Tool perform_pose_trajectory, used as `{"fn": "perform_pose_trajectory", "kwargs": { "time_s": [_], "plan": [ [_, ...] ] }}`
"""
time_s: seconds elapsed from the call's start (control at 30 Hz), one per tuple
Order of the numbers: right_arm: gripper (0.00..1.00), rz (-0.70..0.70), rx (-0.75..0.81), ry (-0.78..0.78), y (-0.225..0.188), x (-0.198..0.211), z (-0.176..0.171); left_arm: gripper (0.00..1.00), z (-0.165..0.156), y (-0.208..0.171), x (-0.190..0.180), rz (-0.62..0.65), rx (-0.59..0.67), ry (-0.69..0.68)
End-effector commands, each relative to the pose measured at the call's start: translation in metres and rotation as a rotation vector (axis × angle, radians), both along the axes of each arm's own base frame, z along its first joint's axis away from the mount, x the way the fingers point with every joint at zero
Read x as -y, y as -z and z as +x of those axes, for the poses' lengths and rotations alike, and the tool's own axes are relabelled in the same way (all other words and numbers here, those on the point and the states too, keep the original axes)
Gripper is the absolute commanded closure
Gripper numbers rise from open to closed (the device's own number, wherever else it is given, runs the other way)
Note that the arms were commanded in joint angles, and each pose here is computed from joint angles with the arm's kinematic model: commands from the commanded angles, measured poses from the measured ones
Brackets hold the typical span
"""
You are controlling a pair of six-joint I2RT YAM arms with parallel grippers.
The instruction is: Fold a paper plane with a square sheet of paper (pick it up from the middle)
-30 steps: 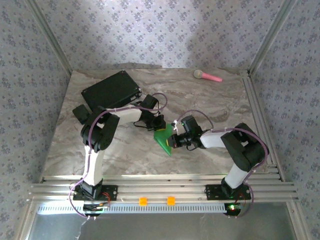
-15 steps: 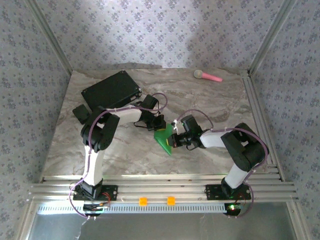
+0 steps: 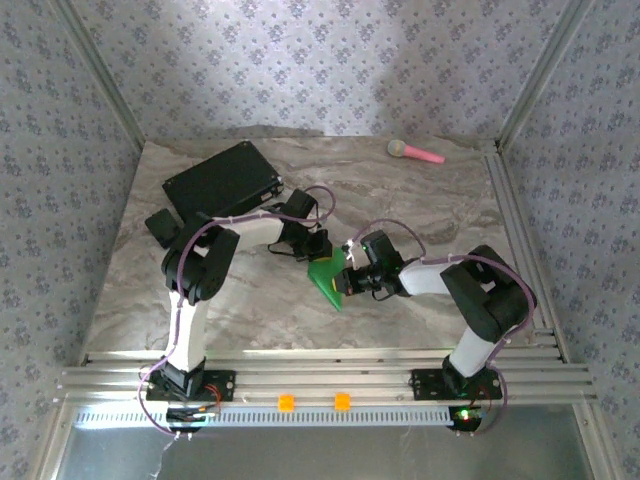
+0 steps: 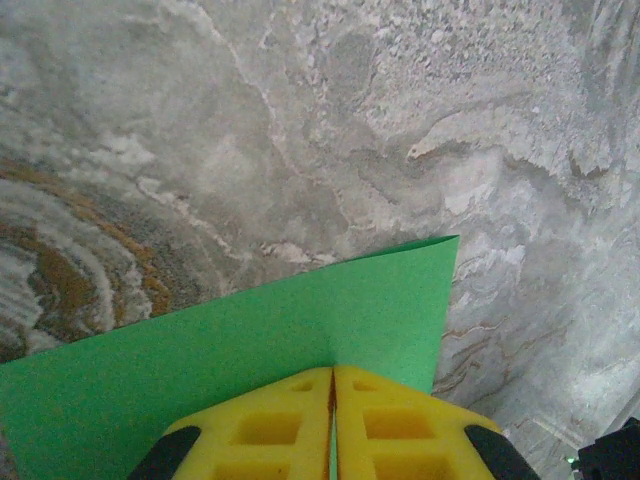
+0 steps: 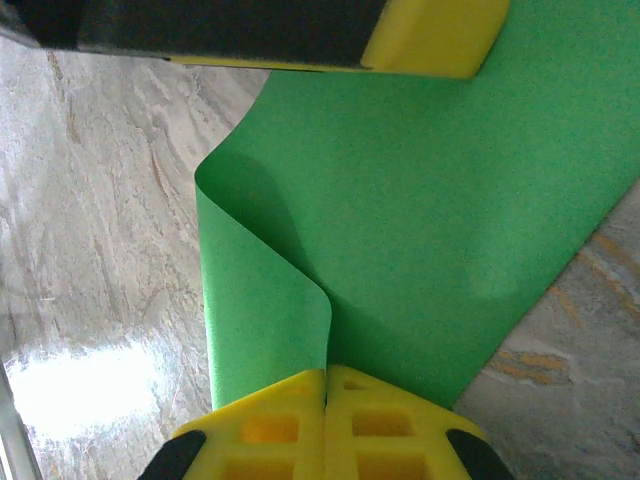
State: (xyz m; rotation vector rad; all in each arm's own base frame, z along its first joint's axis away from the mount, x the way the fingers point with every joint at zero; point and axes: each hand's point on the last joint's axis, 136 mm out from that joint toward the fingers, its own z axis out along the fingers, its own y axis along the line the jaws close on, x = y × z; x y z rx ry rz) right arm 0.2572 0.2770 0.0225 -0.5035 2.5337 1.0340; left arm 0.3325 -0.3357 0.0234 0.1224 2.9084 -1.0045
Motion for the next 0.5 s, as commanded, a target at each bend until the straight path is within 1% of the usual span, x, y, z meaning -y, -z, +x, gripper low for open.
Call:
{"fn": "perform_pose_trajectory", "kwargs": {
  "time_s": [0.0,0.13,0.27,0.33,0.47],
  "plan": [
    [1.00,-0.064,-0.038,0.001,0.018,0.006,-0.006,0.86,0.006,-0.011,0.000,0.025,0.034,-0.016],
    [1.00,-0.063,-0.039,0.009,0.019,0.007,-0.005,0.78,0.019,-0.040,-0.002,0.007,0.114,-0.044],
    [1.00,-0.049,-0.040,0.029,0.019,0.008,-0.001,0.75,0.023,-0.066,-0.012,-0.032,0.186,-0.113],
    [1.00,-0.043,-0.041,0.038,0.019,0.010,0.000,0.77,0.017,-0.074,-0.017,-0.054,0.204,-0.137],
    [1.00,-0.039,-0.044,0.046,0.019,0.011,0.003,0.88,-0.004,-0.081,-0.024,-0.137,0.183,-0.175]
  ]
}}
